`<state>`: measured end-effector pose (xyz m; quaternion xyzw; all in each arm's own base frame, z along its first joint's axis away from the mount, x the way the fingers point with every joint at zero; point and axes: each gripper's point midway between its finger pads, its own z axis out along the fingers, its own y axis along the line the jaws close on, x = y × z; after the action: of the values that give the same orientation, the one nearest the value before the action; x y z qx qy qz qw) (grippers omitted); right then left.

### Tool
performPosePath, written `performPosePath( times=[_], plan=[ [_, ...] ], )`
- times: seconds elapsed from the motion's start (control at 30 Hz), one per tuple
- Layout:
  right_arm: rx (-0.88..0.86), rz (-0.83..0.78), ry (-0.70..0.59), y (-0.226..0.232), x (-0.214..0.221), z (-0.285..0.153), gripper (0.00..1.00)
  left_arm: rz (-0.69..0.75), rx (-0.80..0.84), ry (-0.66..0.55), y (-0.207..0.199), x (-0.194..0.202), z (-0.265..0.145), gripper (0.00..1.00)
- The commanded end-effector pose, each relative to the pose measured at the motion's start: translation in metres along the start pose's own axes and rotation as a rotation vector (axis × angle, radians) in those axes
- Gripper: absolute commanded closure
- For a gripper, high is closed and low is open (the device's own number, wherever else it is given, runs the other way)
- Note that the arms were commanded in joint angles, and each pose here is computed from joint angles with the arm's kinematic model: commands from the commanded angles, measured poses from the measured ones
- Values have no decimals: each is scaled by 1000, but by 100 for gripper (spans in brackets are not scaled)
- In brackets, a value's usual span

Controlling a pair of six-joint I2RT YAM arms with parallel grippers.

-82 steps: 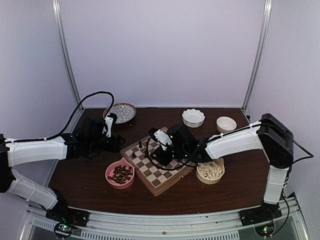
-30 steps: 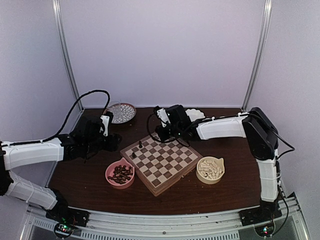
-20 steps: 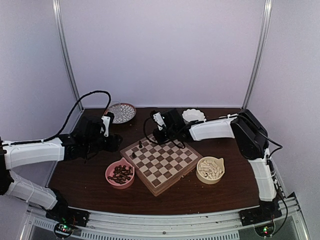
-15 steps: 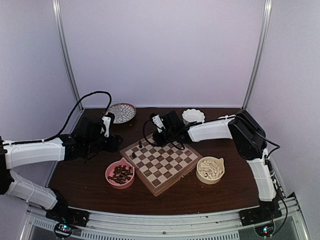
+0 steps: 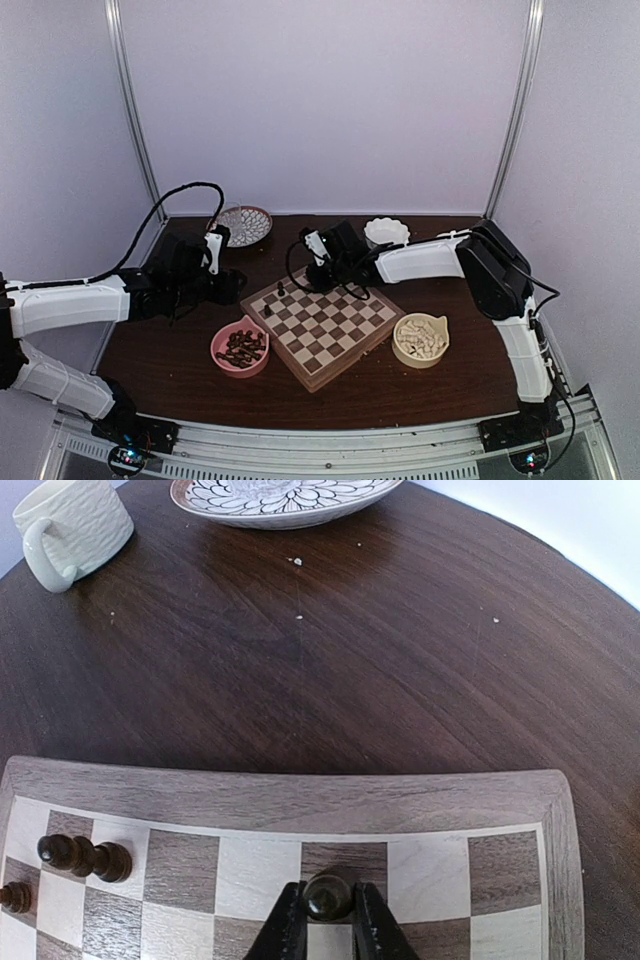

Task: Set up the chess pieces on the board
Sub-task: Place the bishop on f8.

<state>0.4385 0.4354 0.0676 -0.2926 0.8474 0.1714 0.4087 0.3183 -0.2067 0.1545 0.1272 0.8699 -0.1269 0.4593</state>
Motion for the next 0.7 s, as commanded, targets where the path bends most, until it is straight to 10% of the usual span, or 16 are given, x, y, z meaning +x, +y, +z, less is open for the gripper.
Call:
performPosePath(
  times=[0.0, 0.43, 0.67],
  plan=[
    [7, -1, -1, -1, -3, 4, 80, 3, 23, -34, -5, -15, -1, 39],
    [-1, 0, -47, 1, -30, -22, 49, 23, 60, -29, -11, -13, -6, 43],
    [23, -22, -88, 6, -35, -62, 48, 49, 99, 3, -16, -1, -6, 57]
  ],
)
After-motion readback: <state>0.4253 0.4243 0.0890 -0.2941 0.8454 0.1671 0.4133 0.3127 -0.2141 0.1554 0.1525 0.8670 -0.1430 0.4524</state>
